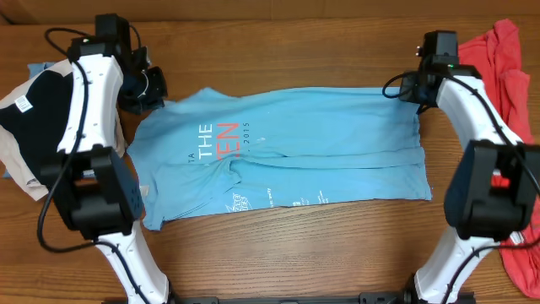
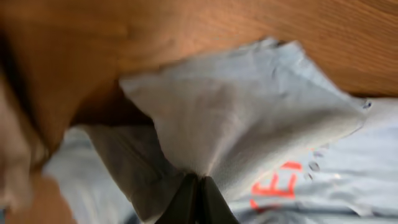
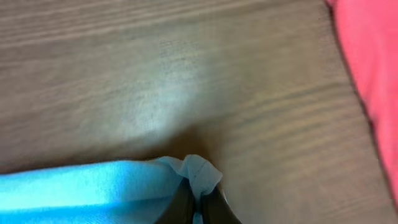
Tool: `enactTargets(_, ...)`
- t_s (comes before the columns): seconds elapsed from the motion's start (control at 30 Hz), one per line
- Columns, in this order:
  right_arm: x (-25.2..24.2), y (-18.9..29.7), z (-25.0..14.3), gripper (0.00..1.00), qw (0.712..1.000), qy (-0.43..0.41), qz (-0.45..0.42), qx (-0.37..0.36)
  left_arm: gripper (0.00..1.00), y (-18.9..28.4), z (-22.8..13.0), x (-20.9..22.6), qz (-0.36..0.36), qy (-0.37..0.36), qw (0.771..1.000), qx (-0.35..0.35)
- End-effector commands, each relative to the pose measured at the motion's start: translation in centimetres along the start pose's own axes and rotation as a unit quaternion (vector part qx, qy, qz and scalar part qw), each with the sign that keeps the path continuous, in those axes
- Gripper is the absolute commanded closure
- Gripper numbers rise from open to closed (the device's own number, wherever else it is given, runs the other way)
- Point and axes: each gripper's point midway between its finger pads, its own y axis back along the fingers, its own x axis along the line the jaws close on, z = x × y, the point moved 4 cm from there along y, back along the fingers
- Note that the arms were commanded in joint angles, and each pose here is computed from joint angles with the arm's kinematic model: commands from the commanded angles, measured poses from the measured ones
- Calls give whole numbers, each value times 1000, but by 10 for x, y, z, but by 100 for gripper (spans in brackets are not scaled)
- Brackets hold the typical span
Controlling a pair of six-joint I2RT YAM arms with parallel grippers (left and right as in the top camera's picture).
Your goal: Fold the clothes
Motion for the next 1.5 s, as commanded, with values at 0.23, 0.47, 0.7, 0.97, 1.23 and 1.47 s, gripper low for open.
enactTargets(0.23,-17,51,-42,96,994,10,-18,103,96,55,-38,12,48,29,998,27)
enactTargets(0.47,-22,61,-74,96,982,21,-27,184,96,58,-65,16,61,18,994,93)
enactTargets(0.7,-26,64,-83,96,977,20,-32,209,96,63,-82,30,112,14,985,134)
enactTargets(0.97,-54,67,-92,96,969,-56,-61,234,96,43,-104,36,118,25,975,188)
enactTargets(1.23,-55,67,-97,93,965,-80,-27,250,96,11,-130,43,115,31,963,240)
enactTargets(1.47,-57,64,-98,91,963,-82,-30,254,96,6,-132,45,114,31,962,245)
